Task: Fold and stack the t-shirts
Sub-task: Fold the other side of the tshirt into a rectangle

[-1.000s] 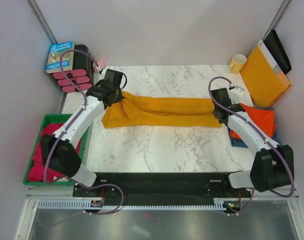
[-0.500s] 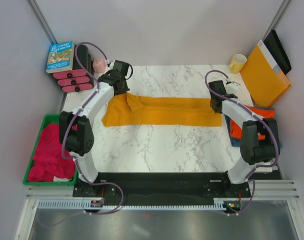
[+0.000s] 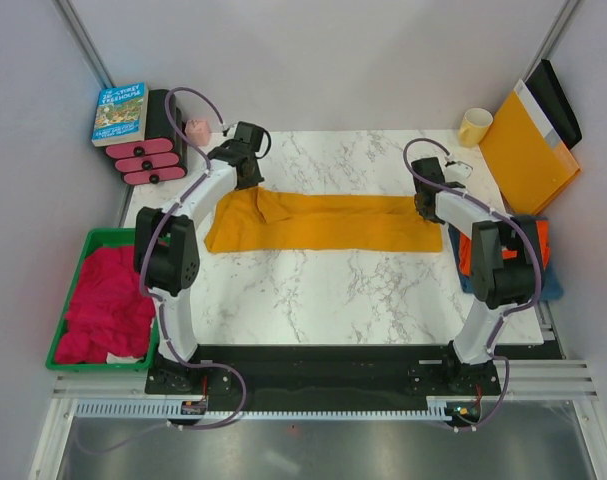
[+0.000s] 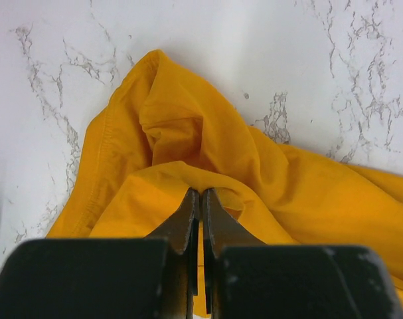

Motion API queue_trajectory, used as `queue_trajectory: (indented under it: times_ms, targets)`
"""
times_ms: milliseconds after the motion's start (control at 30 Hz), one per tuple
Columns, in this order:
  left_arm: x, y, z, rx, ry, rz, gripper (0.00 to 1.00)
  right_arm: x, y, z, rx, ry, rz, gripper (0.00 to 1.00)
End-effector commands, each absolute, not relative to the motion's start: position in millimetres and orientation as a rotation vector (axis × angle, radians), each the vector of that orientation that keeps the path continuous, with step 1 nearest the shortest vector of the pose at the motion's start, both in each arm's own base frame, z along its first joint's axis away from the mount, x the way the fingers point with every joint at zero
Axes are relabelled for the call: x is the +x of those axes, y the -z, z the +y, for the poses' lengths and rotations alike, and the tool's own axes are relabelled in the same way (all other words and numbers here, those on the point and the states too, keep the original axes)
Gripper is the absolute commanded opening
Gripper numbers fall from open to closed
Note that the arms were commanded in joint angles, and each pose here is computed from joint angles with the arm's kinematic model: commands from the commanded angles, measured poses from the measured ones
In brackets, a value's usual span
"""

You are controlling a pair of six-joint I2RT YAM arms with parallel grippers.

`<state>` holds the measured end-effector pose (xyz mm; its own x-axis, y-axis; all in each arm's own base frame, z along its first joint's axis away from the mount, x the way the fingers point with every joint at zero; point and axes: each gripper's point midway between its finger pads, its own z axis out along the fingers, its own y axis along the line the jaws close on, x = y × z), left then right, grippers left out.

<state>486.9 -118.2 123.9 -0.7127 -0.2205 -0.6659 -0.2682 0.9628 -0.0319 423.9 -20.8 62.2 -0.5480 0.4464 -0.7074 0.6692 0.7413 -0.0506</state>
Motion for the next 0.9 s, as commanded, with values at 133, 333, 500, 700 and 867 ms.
queue_trajectory:
  times_ms: [133,333,500,700,867]
  targets:
    - [508.1,-185.0,-122.2,-0.342,-0.008,2.239,0.48,449.0,-114.5,-6.3,0.776,0.291,2.118,0.28]
    - [492.2,-230.9,-127.8,-0.354,0.058,2.156,0.94,434.5,-154.7,29.1,0.662,0.192,2.091,0.59]
    - [454.4,-208.9,-149.8,-0.314,0.114,2.226,0.9,403.8,-128.9,53.4,0.609,0.105,2.184,0.24]
    - [411.6,-133.0,-158.6,-0.32,0.149,2.396,0.81,391.1,-85.0,59.8,0.628,0.09,2.282,0.0]
    - [397.8,-96.2,-154.9,-0.326,0.12,2.472,0.8,402.4,-73.0,61.4,0.622,0.116,2.293,0.0]
